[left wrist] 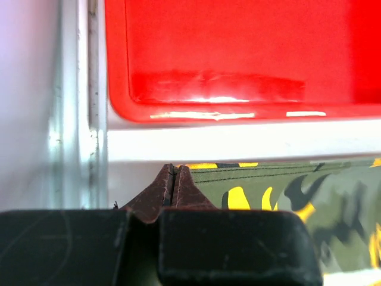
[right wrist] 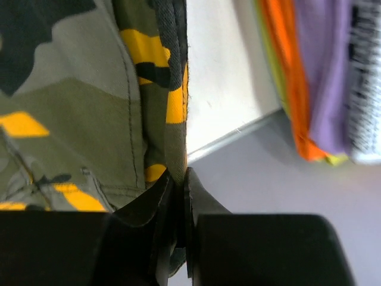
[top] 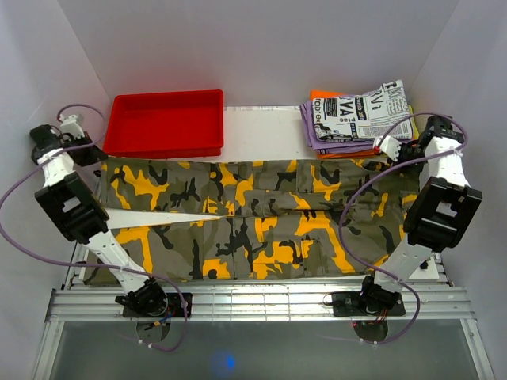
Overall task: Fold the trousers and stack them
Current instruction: Fold the trousers
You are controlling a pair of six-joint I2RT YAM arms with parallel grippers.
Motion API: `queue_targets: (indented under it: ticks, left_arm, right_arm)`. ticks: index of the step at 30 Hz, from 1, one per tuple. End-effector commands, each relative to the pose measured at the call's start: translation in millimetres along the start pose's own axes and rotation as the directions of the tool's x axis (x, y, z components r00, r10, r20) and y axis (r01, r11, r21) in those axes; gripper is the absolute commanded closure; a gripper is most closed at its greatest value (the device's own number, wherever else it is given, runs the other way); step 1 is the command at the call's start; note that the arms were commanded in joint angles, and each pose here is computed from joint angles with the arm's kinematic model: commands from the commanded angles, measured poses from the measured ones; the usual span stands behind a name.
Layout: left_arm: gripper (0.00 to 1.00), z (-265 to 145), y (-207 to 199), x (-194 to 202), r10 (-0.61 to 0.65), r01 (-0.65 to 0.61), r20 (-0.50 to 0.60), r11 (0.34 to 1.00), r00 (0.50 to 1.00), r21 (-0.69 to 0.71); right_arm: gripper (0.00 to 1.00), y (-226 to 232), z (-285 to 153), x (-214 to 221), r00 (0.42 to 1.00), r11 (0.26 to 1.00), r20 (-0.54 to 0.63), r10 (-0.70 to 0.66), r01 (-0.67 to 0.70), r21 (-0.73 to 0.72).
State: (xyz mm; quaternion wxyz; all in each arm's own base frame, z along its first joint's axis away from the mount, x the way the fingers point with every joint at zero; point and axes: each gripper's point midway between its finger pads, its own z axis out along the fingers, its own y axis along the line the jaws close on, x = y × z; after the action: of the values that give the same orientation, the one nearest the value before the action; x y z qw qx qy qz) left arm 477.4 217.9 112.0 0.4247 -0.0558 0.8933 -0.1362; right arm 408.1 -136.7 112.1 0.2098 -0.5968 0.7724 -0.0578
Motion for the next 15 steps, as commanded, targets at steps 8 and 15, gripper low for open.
queue_targets:
  ticks: [8, 15]
  left_arm:
    - [1.00, -168, -10, 35, 0.227, -0.232, 0.130, 0.972, 0.965, 0.024]
    - [1.00, -206, 0, 165, 0.324, -0.324, -0.073, 0.946, 0.943, 0.009]
  right_arm:
    - [0.92, 58, -79, 6, 0.979, 0.958, 0.045, -0.198, 0.184, 0.218]
    - [0.92, 147, -77, 47, 0.955, 0.942, -0.009, -0.296, 0.294, 0.160]
